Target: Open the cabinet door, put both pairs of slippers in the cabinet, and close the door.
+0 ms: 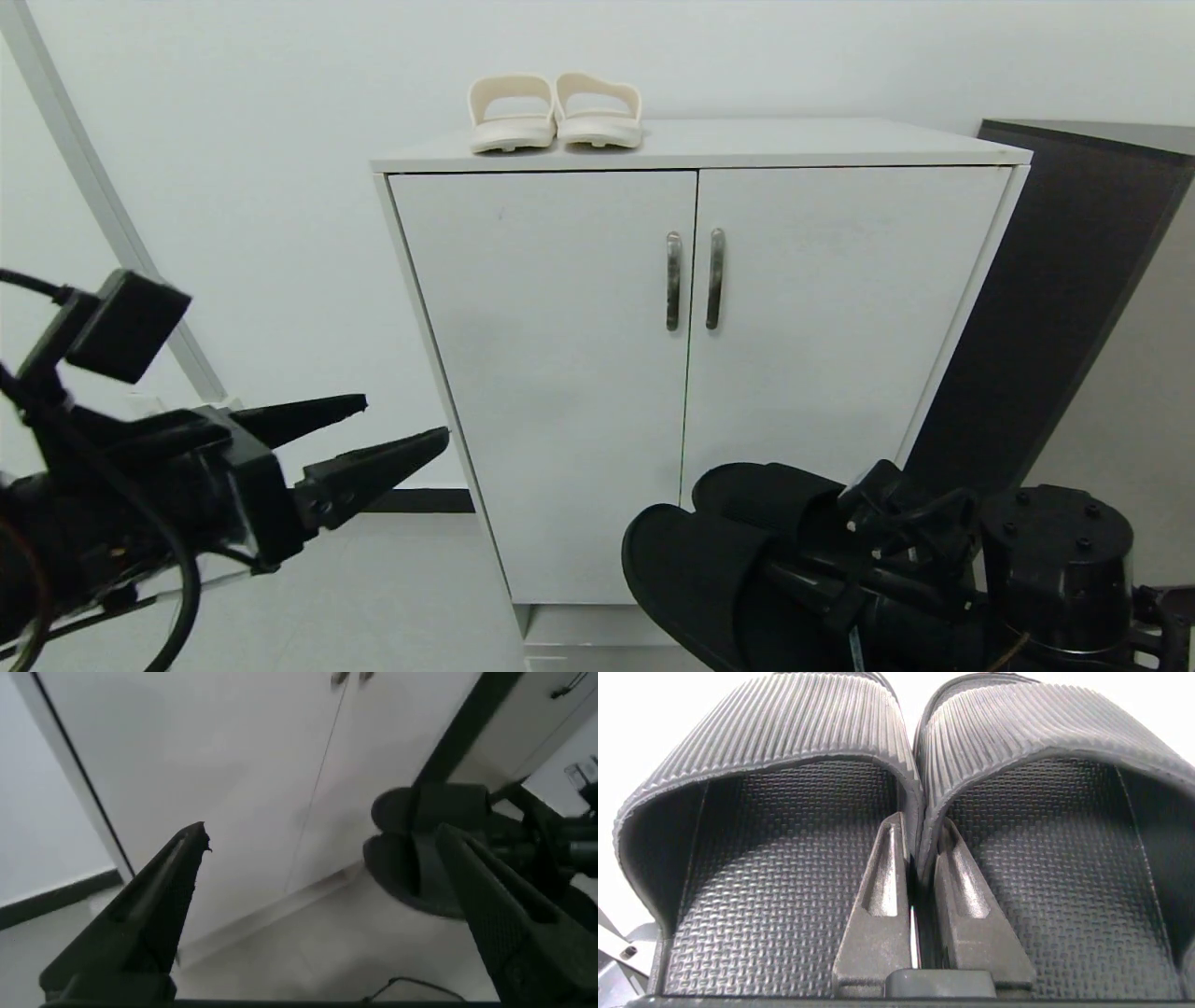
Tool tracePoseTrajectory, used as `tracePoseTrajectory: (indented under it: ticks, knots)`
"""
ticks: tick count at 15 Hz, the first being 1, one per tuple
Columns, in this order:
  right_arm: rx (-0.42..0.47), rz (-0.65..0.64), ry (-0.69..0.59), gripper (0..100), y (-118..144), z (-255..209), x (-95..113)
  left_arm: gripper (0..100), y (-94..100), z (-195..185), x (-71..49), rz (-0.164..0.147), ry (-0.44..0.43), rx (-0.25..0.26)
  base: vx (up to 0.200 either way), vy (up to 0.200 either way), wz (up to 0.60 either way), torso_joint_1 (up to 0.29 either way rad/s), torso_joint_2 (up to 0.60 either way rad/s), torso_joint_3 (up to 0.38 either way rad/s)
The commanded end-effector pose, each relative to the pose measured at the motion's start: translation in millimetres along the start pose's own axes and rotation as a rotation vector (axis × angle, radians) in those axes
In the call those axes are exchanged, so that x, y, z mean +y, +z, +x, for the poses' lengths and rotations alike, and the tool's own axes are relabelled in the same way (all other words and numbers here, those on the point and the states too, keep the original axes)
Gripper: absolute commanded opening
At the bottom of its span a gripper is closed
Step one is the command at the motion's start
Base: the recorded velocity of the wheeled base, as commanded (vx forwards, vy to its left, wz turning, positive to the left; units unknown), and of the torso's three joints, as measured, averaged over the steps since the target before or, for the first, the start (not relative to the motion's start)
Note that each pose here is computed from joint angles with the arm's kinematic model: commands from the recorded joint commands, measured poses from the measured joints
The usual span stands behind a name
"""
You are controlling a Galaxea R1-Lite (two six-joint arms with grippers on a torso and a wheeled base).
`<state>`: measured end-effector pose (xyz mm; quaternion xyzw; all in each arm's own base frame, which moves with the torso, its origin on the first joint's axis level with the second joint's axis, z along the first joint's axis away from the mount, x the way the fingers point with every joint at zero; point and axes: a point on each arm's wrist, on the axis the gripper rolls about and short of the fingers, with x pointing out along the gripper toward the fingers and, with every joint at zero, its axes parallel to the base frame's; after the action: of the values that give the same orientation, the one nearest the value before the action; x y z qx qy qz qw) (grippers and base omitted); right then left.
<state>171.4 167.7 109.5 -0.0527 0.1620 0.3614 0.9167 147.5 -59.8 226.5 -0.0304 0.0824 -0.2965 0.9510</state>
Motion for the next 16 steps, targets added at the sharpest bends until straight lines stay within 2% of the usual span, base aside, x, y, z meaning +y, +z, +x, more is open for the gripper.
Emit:
tracePoseTrajectory:
  ticks: [1,2,5,8,10,12,14,16]
  knots:
    - [0.000,0.000,0.000,0,0,0,0,100,7.7,35,-4.8,-0.005,-0.067,0.039,0.000,0.000,0.00,0.000,0.00,0.000]
    - [-0.003,0.000,0.000,0,0,0,0,100,11.2,46,-8.3,-0.014,-0.099,0.030,0.000,0.000,0.00,0.000,0.00,0.000]
    - [-0.001,0.000,0.000,0,0,0,0,100,23.6,84,-22.3,-0.099,-0.224,-0.006,0.000,0.000,0.00,0.000,0.00,0.000]
    - [0.000,0.002,0.000,0,0,0,0,100,25.2,120,-31.2,-0.100,-0.268,0.017,0.000,0.000,0.00,0.000,0.00,0.000]
    - [0.002,0.002,0.000,0,0,0,0,100,25.9,134,-38.1,-0.098,-0.328,0.027,0.000,0.000,0.00,0.000,0.00,0.000]
    - [0.005,0.002,-0.001,0,-1,1,0,100,33.9,152,-40.0,-0.123,-0.383,0.019,0.000,0.000,0.00,0.000,0.00,0.000]
    - [0.005,0.002,0.000,0,-1,1,0,100,41.7,173,-45.2,-0.179,-0.465,0.022,0.000,0.000,0.00,0.000,0.00,0.000]
    - [0.006,0.000,0.000,0,-1,0,0,100,47.0,190,-52.0,-0.202,-0.510,0.021,0.000,0.000,0.00,0.000,0.00,0.000]
